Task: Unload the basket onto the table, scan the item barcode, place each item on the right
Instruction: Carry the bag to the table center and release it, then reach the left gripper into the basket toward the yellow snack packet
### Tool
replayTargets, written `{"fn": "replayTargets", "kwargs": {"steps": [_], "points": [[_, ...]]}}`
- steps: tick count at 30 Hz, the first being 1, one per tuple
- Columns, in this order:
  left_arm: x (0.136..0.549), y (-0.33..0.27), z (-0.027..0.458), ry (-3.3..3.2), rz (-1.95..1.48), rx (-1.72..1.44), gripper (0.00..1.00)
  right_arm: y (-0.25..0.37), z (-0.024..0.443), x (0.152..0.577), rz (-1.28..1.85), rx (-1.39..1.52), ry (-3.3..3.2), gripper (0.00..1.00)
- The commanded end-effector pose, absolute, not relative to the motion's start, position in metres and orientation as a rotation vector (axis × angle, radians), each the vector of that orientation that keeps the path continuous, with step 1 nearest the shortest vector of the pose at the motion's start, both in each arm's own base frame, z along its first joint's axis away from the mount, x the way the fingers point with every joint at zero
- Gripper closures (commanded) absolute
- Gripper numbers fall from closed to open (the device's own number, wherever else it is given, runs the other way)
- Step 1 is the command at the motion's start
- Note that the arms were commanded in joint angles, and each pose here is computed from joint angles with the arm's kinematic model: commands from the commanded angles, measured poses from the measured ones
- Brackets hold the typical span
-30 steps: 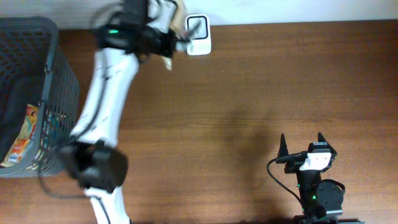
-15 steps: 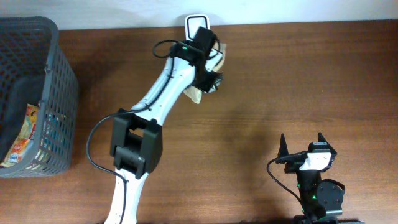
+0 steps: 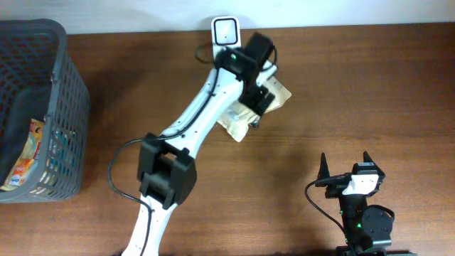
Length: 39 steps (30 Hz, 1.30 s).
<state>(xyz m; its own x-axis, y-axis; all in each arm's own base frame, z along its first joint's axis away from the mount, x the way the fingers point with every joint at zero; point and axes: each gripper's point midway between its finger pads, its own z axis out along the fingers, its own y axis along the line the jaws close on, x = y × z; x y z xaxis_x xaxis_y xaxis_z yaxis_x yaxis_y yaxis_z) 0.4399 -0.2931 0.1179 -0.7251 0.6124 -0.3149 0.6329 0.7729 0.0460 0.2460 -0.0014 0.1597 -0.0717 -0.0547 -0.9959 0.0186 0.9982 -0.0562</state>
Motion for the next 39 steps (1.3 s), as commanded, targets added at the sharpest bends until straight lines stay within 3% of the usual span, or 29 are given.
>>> {"fn": "replayTargets", "kwargs": {"steps": [1,5,10,20,27,35,37,39], "points": [[0.478,-0.252,0.188,2.546,0.071,0.782,0.01,-0.001,0.156,0.246,-0.052,-0.024,1.647,0.02],[0.492,-0.206,0.256,2.472,0.089,0.604,0.01,0.000,0.156,0.246,-0.052,-0.025,1.647,0.02],[0.489,-0.095,0.343,2.373,0.071,0.161,0.01,-0.001,0.156,0.246,-0.052,-0.024,1.647,0.02],[0.423,0.121,0.411,2.234,0.185,-0.463,0.01,-0.001,0.156,0.246,-0.052,-0.024,1.647,0.02],[0.369,0.247,0.388,2.200,0.283,-0.901,0.01,-0.001,0.156,0.246,-0.052,-0.024,1.647,0.02],[0.347,0.305,0.286,2.504,0.310,-1.022,0.02,-0.001,0.156,0.246,-0.052,-0.024,1.647,0.02],[0.350,0.310,0.264,2.604,0.337,-0.907,0.15,-0.001,0.156,0.246,-0.052,-0.024,1.647,0.02],[0.348,0.311,0.242,2.697,0.351,-0.831,0.42,-0.001,0.156,0.246,-0.052,-0.024,1.647,0.02]]}}
